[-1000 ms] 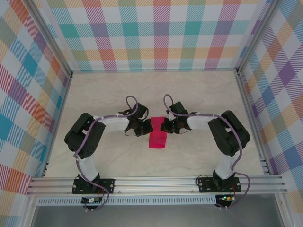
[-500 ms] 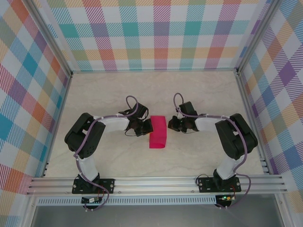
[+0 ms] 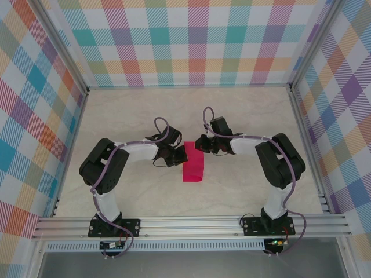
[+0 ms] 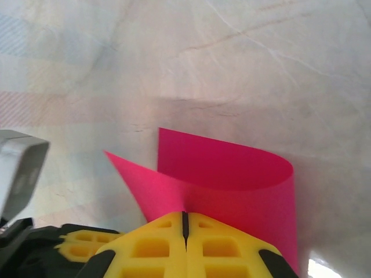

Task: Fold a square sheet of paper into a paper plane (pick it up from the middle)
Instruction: Fold the square sheet of paper in half at the center of the table.

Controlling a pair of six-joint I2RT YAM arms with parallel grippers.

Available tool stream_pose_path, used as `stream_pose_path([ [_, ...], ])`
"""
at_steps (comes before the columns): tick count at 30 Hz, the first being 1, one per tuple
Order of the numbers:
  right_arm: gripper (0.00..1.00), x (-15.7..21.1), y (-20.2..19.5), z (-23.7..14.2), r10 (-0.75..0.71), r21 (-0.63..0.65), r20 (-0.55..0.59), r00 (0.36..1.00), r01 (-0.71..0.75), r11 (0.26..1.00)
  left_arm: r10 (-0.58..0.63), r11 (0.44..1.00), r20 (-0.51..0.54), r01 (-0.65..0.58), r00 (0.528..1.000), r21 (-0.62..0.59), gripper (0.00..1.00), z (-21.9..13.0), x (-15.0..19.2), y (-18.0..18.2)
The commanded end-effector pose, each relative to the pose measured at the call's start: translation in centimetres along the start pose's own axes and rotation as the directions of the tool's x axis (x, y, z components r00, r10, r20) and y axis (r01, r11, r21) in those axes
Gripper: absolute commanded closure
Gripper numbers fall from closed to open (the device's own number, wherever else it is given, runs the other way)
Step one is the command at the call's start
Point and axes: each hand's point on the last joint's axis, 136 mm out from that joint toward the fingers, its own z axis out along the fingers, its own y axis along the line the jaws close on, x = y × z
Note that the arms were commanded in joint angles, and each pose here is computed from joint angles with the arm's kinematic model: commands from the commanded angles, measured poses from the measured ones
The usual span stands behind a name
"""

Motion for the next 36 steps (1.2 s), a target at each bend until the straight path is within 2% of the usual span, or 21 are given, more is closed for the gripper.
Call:
stream_pose_path([
  [1, 0.98, -0.2, -0.9, 0.3, 0.003, 0.034, -0.007, 1.000, -0.003, 0.999, -0.055, 0.966, -0.109, 0.025, 0.992, -0.259, 1.00, 1.8, 3.9, 7.0],
  [14, 0.99, -2.4, -5.5, 0.1, 0.076, 0.111, 0.042, 0.996, -0.080, 0.991, -0.055, 0.965, -0.131, 0.019, 0.990, -0.262, 1.00, 1.9, 4.4, 7.3],
  [17, 0.98, -3.5, -5.1, -0.6, 0.069, 0.102, 0.069, 0.995, -0.076, 0.992, -0.050, 0.966, -0.134, 0.013, 0.990, -0.260, 1.00, 1.8, 4.4, 7.2],
  [23, 0.98, -4.9, -1.3, -3.5, 0.035, 0.020, 0.129, 0.991, -0.038, 0.999, -0.048, 0.966, -0.134, 0.012, 0.990, -0.258, 1.00, 1.9, 4.3, 7.2],
  [28, 0.97, -2.6, 0.6, -3.1, 0.064, -0.052, 0.055, 0.996, -0.061, 0.997, -0.043, 0.965, -0.135, 0.006, 0.990, -0.263, 1.00, 1.9, 4.4, 7.3],
  [31, 0.97, -1.3, 0.6, -2.0, 0.068, -0.028, 0.007, 0.998, -0.068, 0.997, -0.043, 0.966, -0.135, 0.007, 0.990, -0.259, 1.00, 2.0, 4.3, 7.2],
  [36, 0.98, -1.2, -0.6, 0.0, 0.098, 0.021, -0.032, 0.995, -0.097, 0.995, -0.043, 0.965, -0.133, 0.007, 0.990, -0.262, 1.00, 2.0, 4.3, 7.3],
])
